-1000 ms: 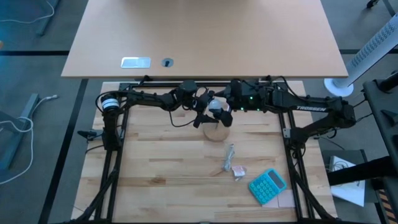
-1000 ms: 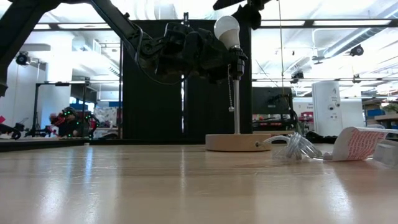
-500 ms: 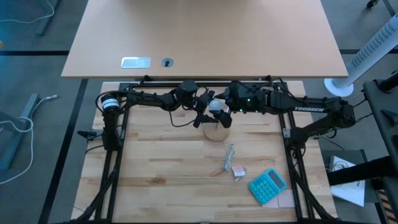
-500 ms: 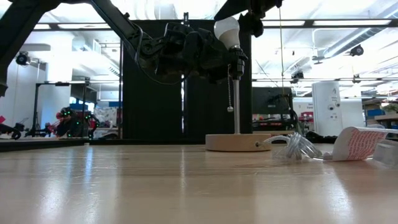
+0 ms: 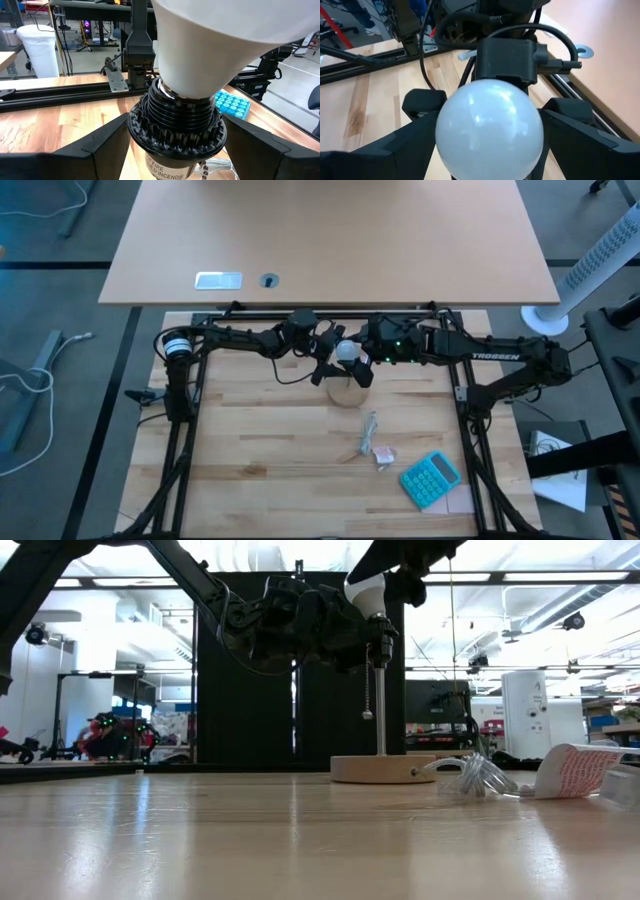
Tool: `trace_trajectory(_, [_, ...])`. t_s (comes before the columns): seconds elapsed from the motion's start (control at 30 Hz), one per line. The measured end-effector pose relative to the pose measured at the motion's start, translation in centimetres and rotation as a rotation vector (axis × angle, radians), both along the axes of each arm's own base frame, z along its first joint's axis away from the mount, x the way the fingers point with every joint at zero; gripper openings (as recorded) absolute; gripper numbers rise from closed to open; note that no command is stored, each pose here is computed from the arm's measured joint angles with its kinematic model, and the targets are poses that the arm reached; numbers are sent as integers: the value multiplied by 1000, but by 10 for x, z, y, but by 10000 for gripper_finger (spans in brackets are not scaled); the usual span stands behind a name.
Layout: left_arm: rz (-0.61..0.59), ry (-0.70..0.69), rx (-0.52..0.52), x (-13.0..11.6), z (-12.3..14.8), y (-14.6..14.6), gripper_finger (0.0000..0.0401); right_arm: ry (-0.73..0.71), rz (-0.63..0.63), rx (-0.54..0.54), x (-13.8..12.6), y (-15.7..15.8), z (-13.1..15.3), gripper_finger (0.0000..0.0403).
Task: Screw lightbulb
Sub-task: Insert the lightbulb into the lamp
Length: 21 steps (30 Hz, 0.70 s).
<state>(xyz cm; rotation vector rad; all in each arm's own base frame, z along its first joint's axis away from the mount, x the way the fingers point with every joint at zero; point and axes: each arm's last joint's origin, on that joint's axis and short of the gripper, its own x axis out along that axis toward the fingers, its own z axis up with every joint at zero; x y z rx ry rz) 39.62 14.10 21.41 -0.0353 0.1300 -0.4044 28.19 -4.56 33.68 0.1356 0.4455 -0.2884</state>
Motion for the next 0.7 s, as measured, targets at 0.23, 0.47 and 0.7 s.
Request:
trace_trajectory(0.23, [0,1,-3,0,0,0,288,2,1,-1,0,0,-1,337])
trace_trajectory(0.47, [0,1,-3,0,0,0,288,4,4,-7,0,0,-1,285])
trace_trajectory(0.7, [0,1,-2,0,0,0,288,5,5,-9,0,0,-1,267])
